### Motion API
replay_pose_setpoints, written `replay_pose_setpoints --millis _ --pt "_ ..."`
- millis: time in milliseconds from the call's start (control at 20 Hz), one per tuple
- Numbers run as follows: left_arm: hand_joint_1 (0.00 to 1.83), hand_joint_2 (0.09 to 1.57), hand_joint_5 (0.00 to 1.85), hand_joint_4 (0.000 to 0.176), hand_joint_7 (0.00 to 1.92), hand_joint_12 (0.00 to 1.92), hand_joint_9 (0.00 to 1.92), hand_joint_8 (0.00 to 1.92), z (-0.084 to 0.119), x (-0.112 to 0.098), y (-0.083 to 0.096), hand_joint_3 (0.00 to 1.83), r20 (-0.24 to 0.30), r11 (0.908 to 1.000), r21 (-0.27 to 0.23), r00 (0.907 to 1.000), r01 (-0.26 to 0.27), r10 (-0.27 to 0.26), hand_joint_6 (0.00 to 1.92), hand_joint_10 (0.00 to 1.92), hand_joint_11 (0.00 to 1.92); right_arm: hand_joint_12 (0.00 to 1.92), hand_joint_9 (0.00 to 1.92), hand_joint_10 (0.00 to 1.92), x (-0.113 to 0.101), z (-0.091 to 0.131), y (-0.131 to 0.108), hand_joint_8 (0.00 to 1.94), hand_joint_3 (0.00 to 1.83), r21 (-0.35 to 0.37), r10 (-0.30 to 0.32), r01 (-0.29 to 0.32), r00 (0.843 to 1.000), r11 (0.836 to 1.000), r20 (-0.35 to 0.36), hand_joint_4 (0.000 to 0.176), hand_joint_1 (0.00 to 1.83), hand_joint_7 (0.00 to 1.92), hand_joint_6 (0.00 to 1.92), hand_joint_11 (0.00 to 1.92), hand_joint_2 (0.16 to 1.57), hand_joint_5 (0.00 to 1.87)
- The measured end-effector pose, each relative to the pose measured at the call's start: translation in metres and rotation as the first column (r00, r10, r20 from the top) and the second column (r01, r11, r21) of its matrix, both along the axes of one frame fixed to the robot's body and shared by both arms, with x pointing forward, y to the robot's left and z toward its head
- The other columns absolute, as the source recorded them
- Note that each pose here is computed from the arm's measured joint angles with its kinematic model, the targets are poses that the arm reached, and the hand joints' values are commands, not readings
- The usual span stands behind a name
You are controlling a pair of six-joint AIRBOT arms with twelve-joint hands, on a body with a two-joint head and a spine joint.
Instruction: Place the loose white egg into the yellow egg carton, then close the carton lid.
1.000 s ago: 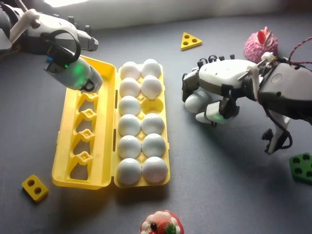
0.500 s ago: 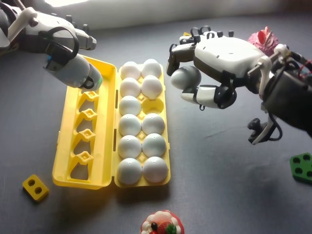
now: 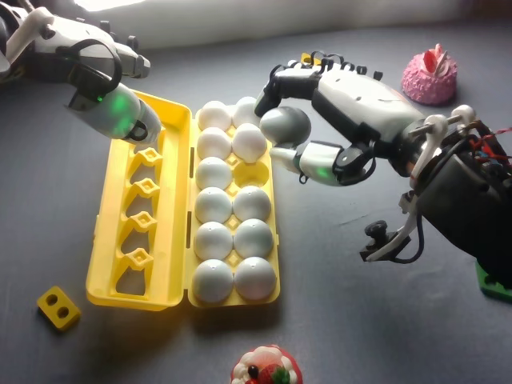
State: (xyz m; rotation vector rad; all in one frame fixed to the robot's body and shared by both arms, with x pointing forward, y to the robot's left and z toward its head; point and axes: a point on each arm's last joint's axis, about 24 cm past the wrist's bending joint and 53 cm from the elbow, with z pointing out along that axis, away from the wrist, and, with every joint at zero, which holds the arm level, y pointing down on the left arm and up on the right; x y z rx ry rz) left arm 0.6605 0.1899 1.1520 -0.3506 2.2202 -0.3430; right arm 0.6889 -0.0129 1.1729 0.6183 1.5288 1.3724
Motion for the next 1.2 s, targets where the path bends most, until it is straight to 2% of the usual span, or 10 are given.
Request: replay_pose_setpoints --millis 100,200,300,650,750,800,900,1000,1050,1200 --pt "0.27 1.38 0.00 0.000 0.00 0.20 0.02 0.00 0.000 0.001 0.001 0.00 -0.002 1.0000 -0.002 1.0000 -0.005 0.005 0.00 0.00 0.00 0.73 0.16 0.03 0.000 -0.001 0.001 0.00 0.00 0.047 0.002 -0.001 1.000 0.999 -0.025 0.000 1.09 0.45 1.32 0.00 1.23 0.77" --pt "0.29 1.37 0.00 0.000 0.00 0.23 0.03 0.00 0.000 0.001 0.001 0.00 -0.002 1.0000 -0.004 1.0000 -0.004 0.004 0.00 0.01 0.00 0.62 0.16 0.03 -0.001 -0.002 0.005 0.00 0.00 0.090 0.014 -0.009 0.999 0.996 -0.049 0.000 1.09 0.45 1.33 0.00 1.23 0.77" --pt "0.25 1.38 0.00 0.000 0.00 0.22 0.02 0.00 -0.001 0.001 0.002 0.00 -0.003 1.0000 -0.003 1.0000 -0.007 0.007 0.00 0.00 0.00 0.65 0.16 0.02 -0.002 -0.006 0.011 0.00 0.00 0.134 0.033 -0.023 0.997 0.991 -0.075 0.000 1.09 0.45 1.34 0.00 1.23 0.76" --pt "0.31 1.37 0.00 0.000 0.00 0.20 0.01 0.00 -0.001 0.000 0.003 0.00 -0.007 0.9999 -0.007 0.9999 -0.012 0.012 0.00 0.00 0.00 0.75 0.17 0.03 0.002 -0.026 0.023 0.01 0.00 0.152 0.054 -0.034 0.990 0.988 -0.130 0.000 1.09 0.47 1.33 0.00 1.23 0.77" --pt "0.28 1.38 0.00 0.000 0.00 0.13 0.00 0.00 -0.001 0.000 0.003 0.00 -0.009 0.9999 -0.007 0.9999 -0.013 0.013 0.00 0.00 0.00 0.79 0.17 0.03 0.000 -0.030 0.030 0.01 0.00 0.153 0.066 -0.045 0.989 0.987 -0.135 0.000 1.09 0.48 1.33 0.00 1.23 0.76" --pt "0.27 1.39 0.00 0.000 0.00 0.17 0.01 0.00 -0.001 0.000 0.003 0.00 -0.009 0.9999 -0.008 0.9999 -0.012 0.012 0.00 0.00 0.00 0.80 0.17 0.03 0.001 -0.031 0.033 0.00 0.00 0.153 0.069 -0.048 0.988 0.987 -0.137 0.000 1.09 0.48 1.33 0.00 1.23 0.76" --pt "0.26 1.39 0.00 0.000 0.00 0.18 0.02 0.00 -0.002 0.000 0.003 0.00 -0.010 0.9999 -0.008 0.9999 -0.013 0.013 0.00 0.01 0.00 0.66 0.15 0.02 0.004 -0.033 0.034 0.00 0.00 0.150 0.064 -0.044 0.989 0.988 -0.136 0.000 1.10 0.44 1.31 0.00 1.23 0.77" --pt "0.24 1.40 0.00 0.000 0.00 0.13 0.00 0.00 -0.002 0.000 0.003 0.00 -0.010 0.9999 -0.009 0.9999 -0.013 0.013 0.00 0.00 0.00 0.69 0.16 0.02 0.010 -0.036 0.031 0.01 0.00 0.149 0.053 -0.032 0.989 0.988 -0.136 0.000 1.10 0.45 1.31 0.00 1.22 0.77" --pt "0.27 1.39 0.00 0.000 0.00 0.20 0.01 0.00 -0.002 0.000 0.003 0.00 -0.011 0.9999 -0.009 0.9999 -0.013 0.013 0.00 0.00 0.00 0.70 0.17 0.03 0.011 -0.039 0.029 0.01 0.00 0.155 0.049 -0.026 0.988 0.988 -0.144 0.000 1.10 0.45 1.32 0.00 1.22 0.77" --pt "0.25 1.39 0.00 0.000 0.00 0.25 0.03 0.00 -0.002 0.000 0.003 0.00 -0.010 0.9999 -0.009 0.9999 -0.013 0.013 0.00 0.00 0.00 0.82 0.18 0.03 0.011 -0.040 0.031 0.01 0.00 0.160 0.051 -0.027 0.988 0.987 -0.149 0.000 1.10 0.46 1.30 0.00 1.22 0.78"
